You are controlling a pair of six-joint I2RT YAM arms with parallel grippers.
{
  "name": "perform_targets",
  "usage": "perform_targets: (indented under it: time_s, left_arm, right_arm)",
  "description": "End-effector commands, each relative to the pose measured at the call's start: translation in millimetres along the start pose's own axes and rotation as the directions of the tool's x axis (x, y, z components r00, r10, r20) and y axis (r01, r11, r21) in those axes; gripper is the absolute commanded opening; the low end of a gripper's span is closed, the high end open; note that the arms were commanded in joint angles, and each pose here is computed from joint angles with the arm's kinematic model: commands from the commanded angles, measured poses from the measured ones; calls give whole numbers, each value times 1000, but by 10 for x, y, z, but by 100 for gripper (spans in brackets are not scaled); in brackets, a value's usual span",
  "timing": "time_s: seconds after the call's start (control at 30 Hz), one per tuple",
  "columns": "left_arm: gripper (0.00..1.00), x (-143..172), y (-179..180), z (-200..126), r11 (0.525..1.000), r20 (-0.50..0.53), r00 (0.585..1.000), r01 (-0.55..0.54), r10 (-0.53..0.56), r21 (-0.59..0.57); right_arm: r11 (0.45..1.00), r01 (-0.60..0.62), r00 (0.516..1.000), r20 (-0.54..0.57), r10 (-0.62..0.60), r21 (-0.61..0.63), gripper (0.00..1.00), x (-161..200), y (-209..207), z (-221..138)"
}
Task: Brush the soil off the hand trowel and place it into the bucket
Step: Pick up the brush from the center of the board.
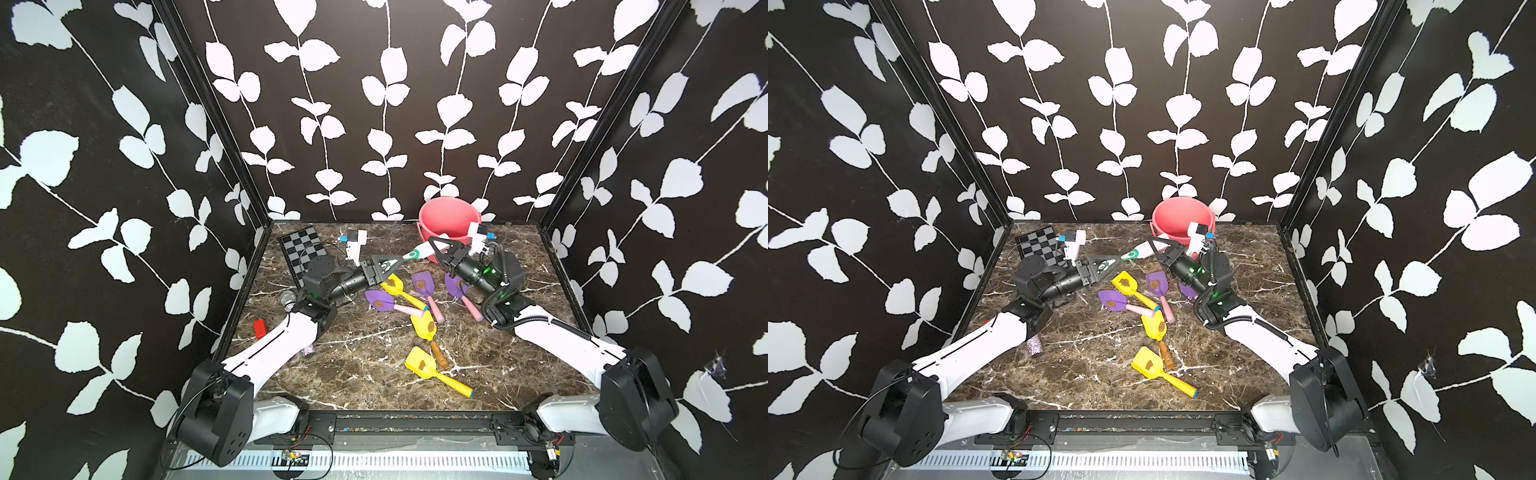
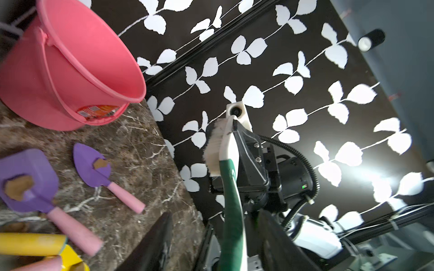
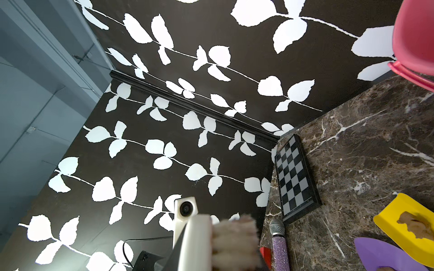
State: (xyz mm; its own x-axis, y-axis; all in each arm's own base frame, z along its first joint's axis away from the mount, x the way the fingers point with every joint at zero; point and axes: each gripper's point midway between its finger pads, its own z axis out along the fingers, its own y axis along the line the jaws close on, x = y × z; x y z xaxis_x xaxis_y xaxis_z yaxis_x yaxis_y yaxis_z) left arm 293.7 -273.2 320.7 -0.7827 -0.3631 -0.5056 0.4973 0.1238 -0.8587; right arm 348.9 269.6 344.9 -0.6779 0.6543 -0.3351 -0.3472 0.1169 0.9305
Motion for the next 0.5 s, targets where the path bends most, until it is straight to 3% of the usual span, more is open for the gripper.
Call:
perform_targets:
  time_s: [0.0, 0.13, 0.3, 0.47]
  left_arm:
    - [48, -95, -299, 10, 996, -3, 1000, -22, 23, 91]
    - [41, -90, -276, 29, 996, -12, 1000, -19, 20, 87]
    - [47, -103, -295, 54, 995, -19, 1000, -12, 14, 101]
    - [35, -90, -277, 75, 995, -37, 999, -6, 9, 95]
  right_arm:
    - [990, 0, 1000, 25, 3, -141, 13, -100, 428, -12]
    - [990, 16, 1000, 23, -13, -142, 13, -98, 449, -30]
    - [989, 15, 1000, 17, -12, -147, 12, -119, 445, -30]
    - [988, 24, 1000, 12, -23, -151, 12, -126, 455, -26]
